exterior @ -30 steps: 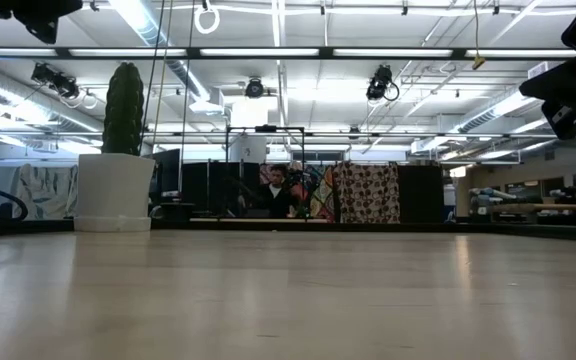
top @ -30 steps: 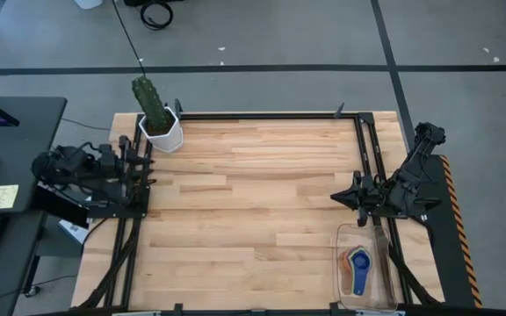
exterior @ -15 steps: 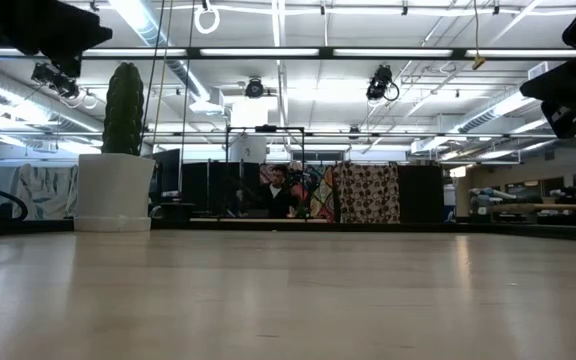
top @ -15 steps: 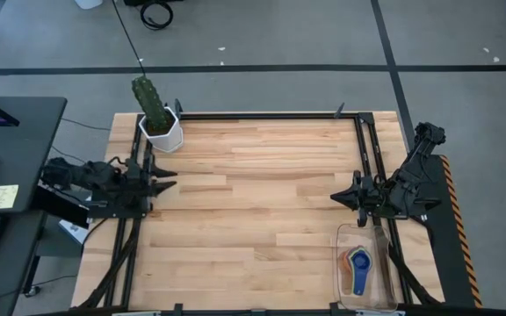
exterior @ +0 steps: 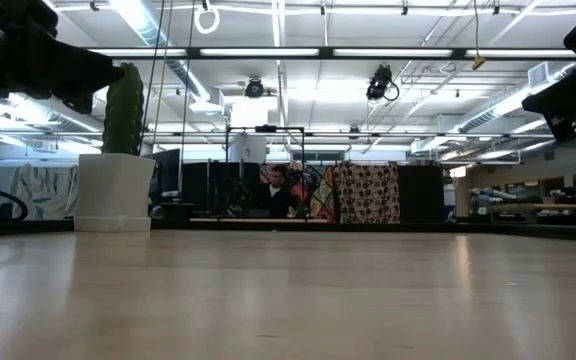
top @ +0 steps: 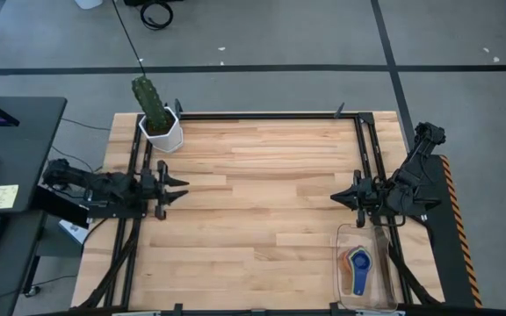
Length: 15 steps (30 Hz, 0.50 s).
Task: Nest measuring cups in basket
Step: Return to Home Position
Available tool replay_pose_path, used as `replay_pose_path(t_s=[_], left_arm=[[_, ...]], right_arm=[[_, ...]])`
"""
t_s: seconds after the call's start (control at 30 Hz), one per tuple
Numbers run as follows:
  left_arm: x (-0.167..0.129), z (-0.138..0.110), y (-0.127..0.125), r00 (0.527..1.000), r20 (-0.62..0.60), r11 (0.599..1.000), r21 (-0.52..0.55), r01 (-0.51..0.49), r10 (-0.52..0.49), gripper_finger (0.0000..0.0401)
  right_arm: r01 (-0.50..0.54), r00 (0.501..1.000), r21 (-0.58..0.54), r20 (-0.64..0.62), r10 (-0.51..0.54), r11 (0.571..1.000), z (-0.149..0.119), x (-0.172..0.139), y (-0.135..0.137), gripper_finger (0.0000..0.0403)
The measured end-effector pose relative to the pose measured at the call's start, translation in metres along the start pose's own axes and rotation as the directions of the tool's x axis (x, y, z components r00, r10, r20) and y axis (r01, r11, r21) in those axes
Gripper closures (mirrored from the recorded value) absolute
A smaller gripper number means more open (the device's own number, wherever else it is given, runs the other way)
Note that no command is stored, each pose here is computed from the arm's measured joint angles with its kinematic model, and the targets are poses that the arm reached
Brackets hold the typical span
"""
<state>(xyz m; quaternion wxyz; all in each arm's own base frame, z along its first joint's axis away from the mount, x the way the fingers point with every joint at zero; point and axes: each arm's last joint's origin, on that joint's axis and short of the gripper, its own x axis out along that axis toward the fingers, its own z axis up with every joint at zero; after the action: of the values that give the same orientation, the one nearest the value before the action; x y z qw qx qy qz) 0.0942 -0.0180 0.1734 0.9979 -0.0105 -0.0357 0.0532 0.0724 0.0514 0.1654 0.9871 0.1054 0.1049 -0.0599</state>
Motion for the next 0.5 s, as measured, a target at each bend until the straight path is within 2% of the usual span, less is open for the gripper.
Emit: replay_pose_path(t_s=[0.2, 0.5], left_arm=[[0.0, -0.0004, -0.0001, 1.0, -0.004, 1.0, 0.015, 0.004, -0.004, 0.028], [0.0, -0.0011, -0.0001, 1.0, -0.009, 1.0, 0.02, 0.004, -0.004, 0.028]], right_arm=[[-0.019, 1.0, 0.02, -0.003, 0.019, 1.0, 0.0006, 0.0, 0.0009, 0.039], [-0.169, 0.985, 0.066, -0.033, 0.171, 0.983, 0.0038, -0.0006, 0.0075, 0.039]])
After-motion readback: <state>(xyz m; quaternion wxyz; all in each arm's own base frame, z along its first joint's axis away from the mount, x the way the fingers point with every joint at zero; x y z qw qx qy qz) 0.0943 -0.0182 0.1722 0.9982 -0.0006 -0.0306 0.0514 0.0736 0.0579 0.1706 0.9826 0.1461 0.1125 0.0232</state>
